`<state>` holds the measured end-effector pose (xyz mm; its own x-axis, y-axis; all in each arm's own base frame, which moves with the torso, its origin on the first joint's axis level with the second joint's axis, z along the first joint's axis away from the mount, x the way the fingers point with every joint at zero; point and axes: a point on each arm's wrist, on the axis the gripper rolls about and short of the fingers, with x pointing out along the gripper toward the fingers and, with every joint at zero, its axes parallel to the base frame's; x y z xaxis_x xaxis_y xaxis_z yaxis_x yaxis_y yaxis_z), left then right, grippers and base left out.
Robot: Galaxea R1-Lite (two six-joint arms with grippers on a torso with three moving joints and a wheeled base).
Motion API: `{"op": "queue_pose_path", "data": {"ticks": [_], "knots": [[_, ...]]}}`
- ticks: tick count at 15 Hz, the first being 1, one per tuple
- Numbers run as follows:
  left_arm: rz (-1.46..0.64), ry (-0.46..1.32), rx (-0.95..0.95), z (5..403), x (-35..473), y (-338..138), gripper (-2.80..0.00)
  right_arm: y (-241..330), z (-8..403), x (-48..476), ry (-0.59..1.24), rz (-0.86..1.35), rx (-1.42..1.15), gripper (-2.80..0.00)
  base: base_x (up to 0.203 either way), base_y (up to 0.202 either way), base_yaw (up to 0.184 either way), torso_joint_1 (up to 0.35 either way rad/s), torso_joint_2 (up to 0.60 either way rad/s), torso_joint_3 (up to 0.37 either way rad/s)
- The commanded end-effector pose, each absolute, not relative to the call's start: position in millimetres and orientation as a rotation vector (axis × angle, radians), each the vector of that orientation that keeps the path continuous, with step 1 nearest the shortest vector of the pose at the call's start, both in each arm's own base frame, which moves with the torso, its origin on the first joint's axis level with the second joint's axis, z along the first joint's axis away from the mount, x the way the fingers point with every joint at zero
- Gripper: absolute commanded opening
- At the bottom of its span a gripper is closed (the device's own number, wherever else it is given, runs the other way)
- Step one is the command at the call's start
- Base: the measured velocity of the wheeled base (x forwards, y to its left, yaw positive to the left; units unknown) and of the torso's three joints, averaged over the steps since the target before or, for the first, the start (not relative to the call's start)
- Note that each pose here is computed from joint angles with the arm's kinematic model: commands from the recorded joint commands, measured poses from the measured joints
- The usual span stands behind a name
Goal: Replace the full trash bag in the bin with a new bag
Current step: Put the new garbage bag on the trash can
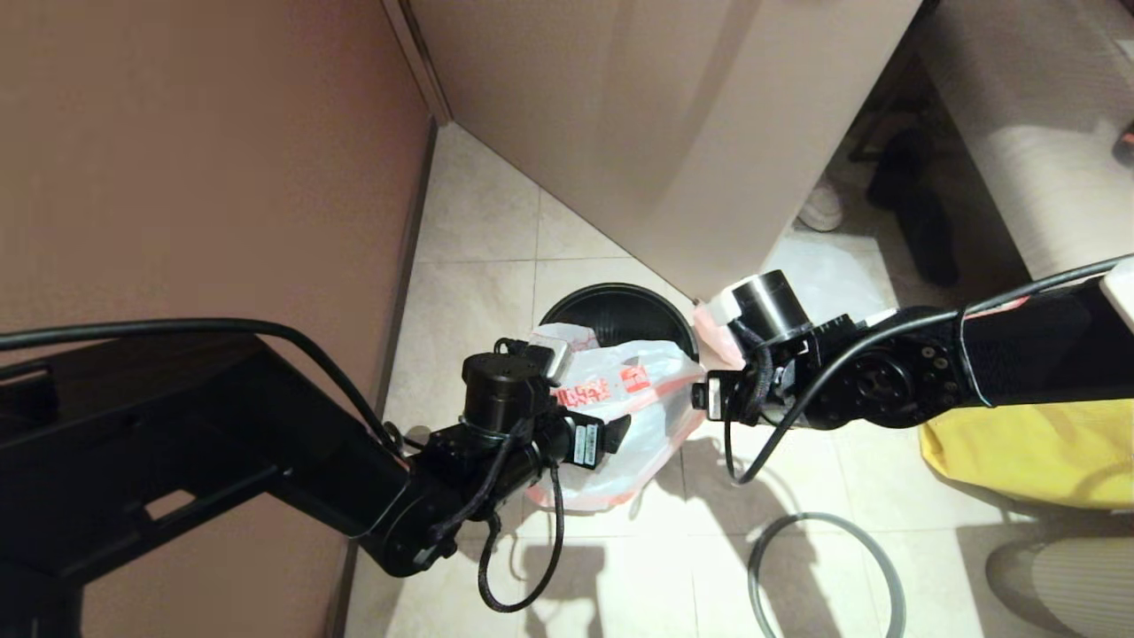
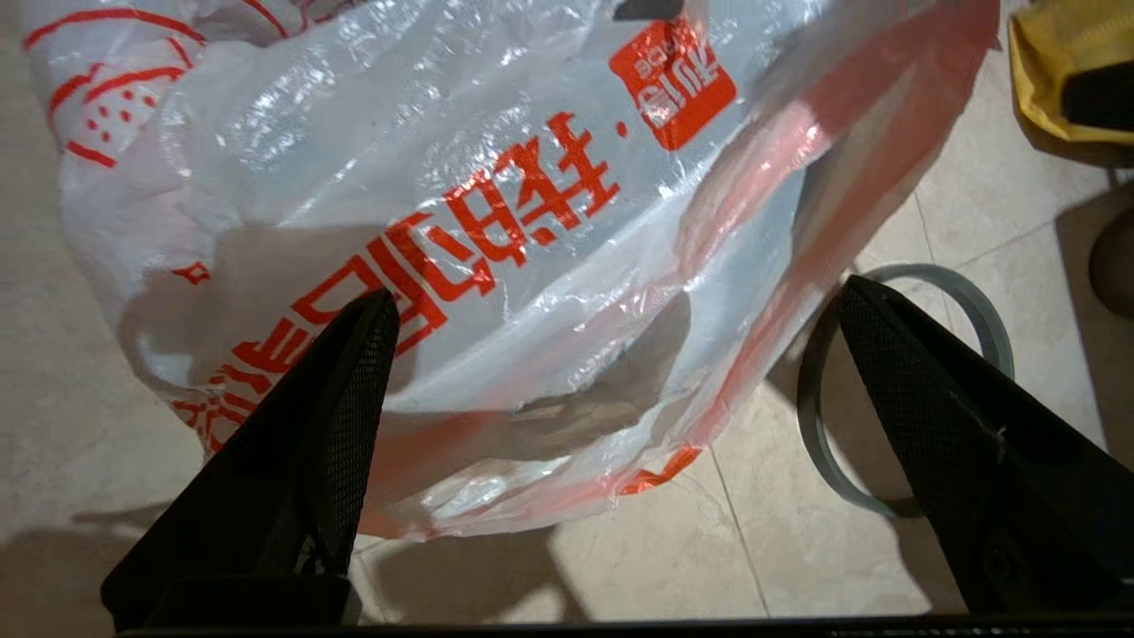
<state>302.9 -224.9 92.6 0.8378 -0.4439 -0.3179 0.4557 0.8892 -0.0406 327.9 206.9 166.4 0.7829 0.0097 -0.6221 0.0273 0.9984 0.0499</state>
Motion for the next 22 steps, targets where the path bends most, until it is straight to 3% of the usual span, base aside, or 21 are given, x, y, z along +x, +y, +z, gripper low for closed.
{"op": "queue_pose_path", "data": {"ticks": [1,15,16,22], "knots": [[-0.467,0.306,0.022,99,304,-225,0.0,204,173,322,0.661,-0.007,0.065,0.0,0.0,0.0,0.0,0.0,0.0,0.0],[-0.503,0.398,0.068,93,291,-236,0.0,197,160,306,0.729,-0.019,0.021,0.0,0.0,0.0,0.0,0.0,0.0,0.0],[-0.503,0.399,0.069,92,291,-236,-2.8,197,158,304,0.734,-0.016,0.016,-2.8,0.0,0.0,0.0,0.0,0.0,0.0],[-0.492,0.475,0.102,60,298,-240,-2.8,200,146,313,0.741,-0.027,0.012,-2.8,0.0,0.0,0.0,0.0,0.0,0.0]]}}
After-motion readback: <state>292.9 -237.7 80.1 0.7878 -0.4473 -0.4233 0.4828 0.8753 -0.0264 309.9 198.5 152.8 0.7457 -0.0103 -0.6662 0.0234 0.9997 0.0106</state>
